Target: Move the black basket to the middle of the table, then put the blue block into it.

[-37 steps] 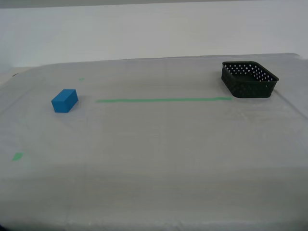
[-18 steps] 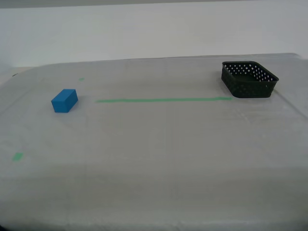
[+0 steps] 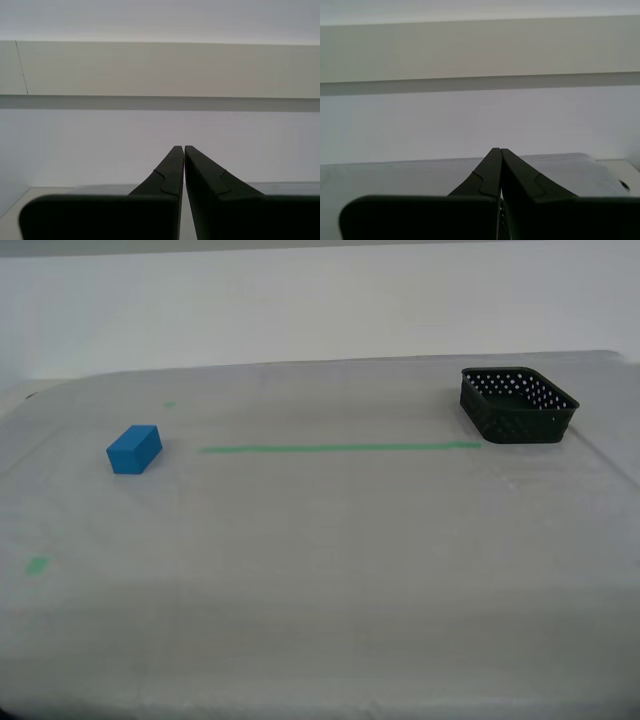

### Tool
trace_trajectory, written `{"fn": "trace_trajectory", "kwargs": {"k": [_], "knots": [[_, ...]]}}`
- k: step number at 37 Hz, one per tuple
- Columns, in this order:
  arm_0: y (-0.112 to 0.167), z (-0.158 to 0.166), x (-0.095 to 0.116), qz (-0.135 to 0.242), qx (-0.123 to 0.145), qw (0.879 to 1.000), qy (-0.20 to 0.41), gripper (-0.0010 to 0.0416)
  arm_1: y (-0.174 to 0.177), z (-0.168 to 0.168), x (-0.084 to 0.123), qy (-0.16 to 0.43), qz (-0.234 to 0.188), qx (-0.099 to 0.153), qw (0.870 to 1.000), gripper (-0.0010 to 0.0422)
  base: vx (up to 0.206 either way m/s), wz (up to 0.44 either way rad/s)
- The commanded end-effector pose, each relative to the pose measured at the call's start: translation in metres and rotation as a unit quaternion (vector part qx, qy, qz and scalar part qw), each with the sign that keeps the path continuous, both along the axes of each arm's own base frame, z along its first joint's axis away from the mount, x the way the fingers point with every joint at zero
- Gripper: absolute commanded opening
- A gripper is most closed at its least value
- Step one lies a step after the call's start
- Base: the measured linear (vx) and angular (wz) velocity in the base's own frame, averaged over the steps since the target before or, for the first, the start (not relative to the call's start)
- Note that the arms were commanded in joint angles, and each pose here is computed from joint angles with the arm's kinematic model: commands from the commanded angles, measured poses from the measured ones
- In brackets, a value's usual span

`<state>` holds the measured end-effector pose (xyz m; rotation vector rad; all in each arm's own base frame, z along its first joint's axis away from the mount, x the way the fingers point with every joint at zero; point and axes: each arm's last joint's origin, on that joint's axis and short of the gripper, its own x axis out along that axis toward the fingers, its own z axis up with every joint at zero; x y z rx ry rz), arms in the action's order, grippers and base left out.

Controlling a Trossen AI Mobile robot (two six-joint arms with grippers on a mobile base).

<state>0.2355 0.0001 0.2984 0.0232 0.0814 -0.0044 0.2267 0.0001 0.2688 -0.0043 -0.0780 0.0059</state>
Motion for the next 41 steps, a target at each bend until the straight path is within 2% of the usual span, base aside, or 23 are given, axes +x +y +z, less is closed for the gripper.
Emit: {"fn": "trace_trajectory", "kwargs": {"k": [1,13,17,25,41], "knots": [[0.000,0.010,0.001,0.000,0.000,1.000,0.015,0.0000,0.000,0.001,0.000,-0.002,0.000,0.001,1.000,0.0000,0.000,0.000],[0.000,0.042,-0.004,-0.001,0.001,0.996,0.092,0.0000,0.000,0.001,0.000,-0.002,0.000,0.001,1.000,0.0000,0.000,0.000],[-0.001,0.054,-0.005,-0.013,-0.001,0.993,0.113,0.0000,0.000,0.001,0.000,-0.002,0.000,0.001,1.000,0.0000,0.000,0.000],[-0.001,0.073,-0.001,-0.016,-0.003,0.985,0.172,0.0000,0.000,0.001,0.000,-0.002,0.000,0.001,1.000,0.0000,0.000,0.000],[-0.003,0.082,0.047,-0.018,-0.004,0.950,0.311,0.0000,0.000,0.001,0.000,-0.002,0.000,0.001,1.000,0.0000,0.000,0.000]]}}
